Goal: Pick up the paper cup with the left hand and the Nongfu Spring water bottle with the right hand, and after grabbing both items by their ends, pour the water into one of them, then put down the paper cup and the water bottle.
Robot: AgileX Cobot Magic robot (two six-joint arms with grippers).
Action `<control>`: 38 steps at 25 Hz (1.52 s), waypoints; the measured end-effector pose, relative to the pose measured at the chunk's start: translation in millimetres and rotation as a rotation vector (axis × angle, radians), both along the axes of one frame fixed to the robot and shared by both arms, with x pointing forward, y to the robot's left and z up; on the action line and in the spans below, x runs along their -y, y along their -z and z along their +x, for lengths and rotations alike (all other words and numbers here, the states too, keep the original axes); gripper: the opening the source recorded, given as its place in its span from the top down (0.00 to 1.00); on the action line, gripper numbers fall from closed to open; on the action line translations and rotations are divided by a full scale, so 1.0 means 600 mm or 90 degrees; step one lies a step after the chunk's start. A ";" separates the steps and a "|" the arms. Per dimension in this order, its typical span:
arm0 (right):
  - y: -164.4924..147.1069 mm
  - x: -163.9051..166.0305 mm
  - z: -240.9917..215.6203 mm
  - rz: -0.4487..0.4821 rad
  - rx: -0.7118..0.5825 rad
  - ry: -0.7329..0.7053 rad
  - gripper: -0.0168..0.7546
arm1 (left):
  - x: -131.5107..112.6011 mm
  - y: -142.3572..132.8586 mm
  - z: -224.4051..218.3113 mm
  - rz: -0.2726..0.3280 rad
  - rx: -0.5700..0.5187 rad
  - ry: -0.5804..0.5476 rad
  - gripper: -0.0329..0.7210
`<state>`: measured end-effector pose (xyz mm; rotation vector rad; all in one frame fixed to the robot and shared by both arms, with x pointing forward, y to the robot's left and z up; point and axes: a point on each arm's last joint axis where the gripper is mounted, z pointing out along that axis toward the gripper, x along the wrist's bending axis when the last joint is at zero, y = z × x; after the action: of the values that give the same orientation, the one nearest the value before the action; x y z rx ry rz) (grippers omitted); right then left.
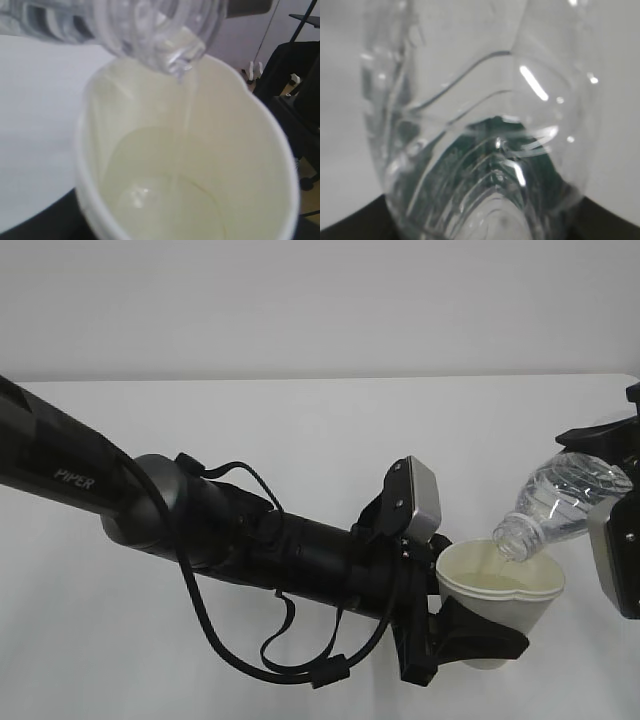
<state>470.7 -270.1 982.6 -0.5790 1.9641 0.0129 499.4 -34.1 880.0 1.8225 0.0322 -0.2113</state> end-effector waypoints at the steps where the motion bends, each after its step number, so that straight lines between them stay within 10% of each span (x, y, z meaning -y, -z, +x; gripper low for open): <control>1: 0.000 0.000 0.000 -0.001 0.000 -0.001 0.46 | 0.000 0.000 0.000 0.000 0.000 0.000 0.41; 38: -0.001 0.000 0.000 -0.008 0.006 -0.006 0.46 | 0.000 0.001 -0.001 0.002 0.002 0.004 0.41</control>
<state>470.7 -269.9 983.2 -0.5957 1.9541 0.0044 498.9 -34.0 879.7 1.8263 0.0248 -0.2132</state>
